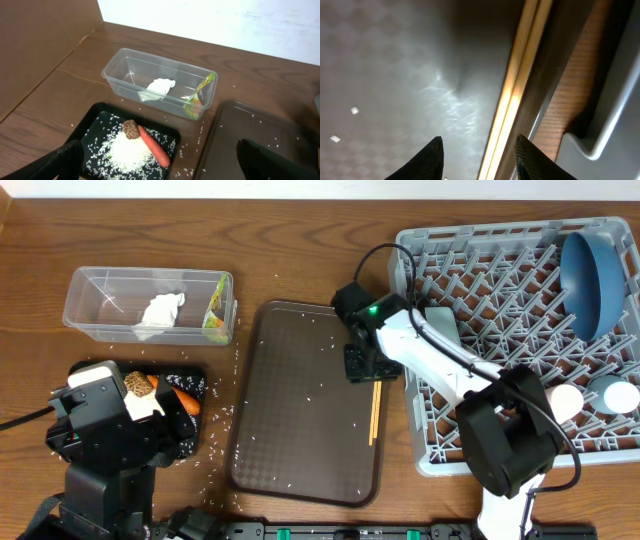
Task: Sort waste into correct bins and load items into the dishwasher rack
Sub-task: 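Lower the right gripper onto the wooden chopsticks on the brown tray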
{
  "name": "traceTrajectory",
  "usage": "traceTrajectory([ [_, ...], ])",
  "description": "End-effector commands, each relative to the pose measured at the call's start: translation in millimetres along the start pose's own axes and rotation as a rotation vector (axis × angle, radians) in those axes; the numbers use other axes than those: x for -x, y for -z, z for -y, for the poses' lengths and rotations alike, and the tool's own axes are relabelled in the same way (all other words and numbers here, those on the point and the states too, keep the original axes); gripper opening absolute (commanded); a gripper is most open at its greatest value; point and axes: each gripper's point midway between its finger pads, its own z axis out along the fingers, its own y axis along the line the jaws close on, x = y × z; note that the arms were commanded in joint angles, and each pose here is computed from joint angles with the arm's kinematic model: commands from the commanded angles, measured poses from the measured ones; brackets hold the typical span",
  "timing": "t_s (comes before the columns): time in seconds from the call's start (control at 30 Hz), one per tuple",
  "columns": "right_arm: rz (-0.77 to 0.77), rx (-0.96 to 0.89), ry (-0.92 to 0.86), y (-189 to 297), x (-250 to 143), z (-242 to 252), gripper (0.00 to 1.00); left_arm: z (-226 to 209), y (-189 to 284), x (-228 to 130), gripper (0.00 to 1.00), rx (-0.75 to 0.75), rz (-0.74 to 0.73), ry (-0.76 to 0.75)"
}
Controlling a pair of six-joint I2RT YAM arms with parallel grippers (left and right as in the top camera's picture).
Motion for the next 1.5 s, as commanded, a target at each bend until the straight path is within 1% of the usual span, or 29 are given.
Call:
traceTrajectory([
  [0.0, -0.038, -0.013, -0.046, -13.7, -10.8, 8.0, 0.43, -3.1, 0.1, 1.3, 0.98, 0.018, 0.005, 0.01],
  [0.07, -0.049, -0.001, -0.045, -19.8, -15.0, 7.1, 0.43, -3.2, 0.1, 1.2, 0.98, 0.018, 0.005, 0.009],
  [0.27, -0.049, 0.037, -0.037, -25.7, -16.8, -0.2, 0.31, -3.2, 0.1, 1.2, 0.98, 0.018, 0.005, 0.009],
  [0.4, -0.016, 0.083, 0.035, -25.5, -12.9, -17.2, 0.26, -3.2, 0.1, 1.2, 0.98, 0.018, 0.005, 0.009],
  [0.47, -0.007, 0.089, 0.048, -25.5, -13.6, -22.6, 0.25, -3.2, 0.1, 1.2, 0.98, 0.018, 0.005, 0.009],
  [0.53, -0.006, 0.087, 0.055, -25.5, -14.7, -24.2, 0.3, -3.2, 0.1, 1.2, 0.98, 0.018, 0.005, 0.009],
  [0.57, -0.005, 0.085, 0.056, -25.5, -14.8, -24.1, 0.31, -3.2, 0.1, 1.2, 0.98, 0.018, 0.005, 0.009],
  [0.7, 0.012, 0.06, 0.051, -25.8, -10.7, -18.7, 0.31, -3.1, 0.1, 1.3, 0.98, 0.018, 0.005, 0.01],
  [0.77, 0.013, 0.057, 0.046, -25.8, -9.5, -16.4, 0.28, -3.2, 0.1, 1.2, 0.98, 0.018, 0.005, 0.009],
  [0.9, 0.01, 0.07, 0.103, -22.3, -8.8, -17.5, 0.33, -3.2, 0.1, 1.2, 0.98, 0.018, 0.005, 0.009],
  [1.0, 0.044, 0.09, 0.166, -7.1, -3.5, -24.8, 0.36, -3.2, 0.1, 1.2, 0.98, 0.018, 0.005, 0.009],
  [1.1, 0.073, 0.121, 0.188, 8.8, -5.6, -35.6, 0.36, -3.2, 0.1, 1.2, 0.98, 0.018, 0.005, 0.009],
  [1.2, 0.077, 0.126, 0.197, 11.4, -9.9, -42.0, 0.36, -3.2, 0.1, 1.2, 0.98, 0.018, 0.005, 0.009],
  [1.3, 0.06, 0.115, 0.193, 3.9, -14.4, -45.6, 0.34, -3.1, 0.1, 1.3, 0.98, 0.018, 0.005, 0.01],
  [1.47, 0.003, 0.074, 0.135, -20.4, -20.8, -43.2, 0.3, -3.2, 0.1, 1.2, 0.98, 0.018, 0.005, 0.009],
])
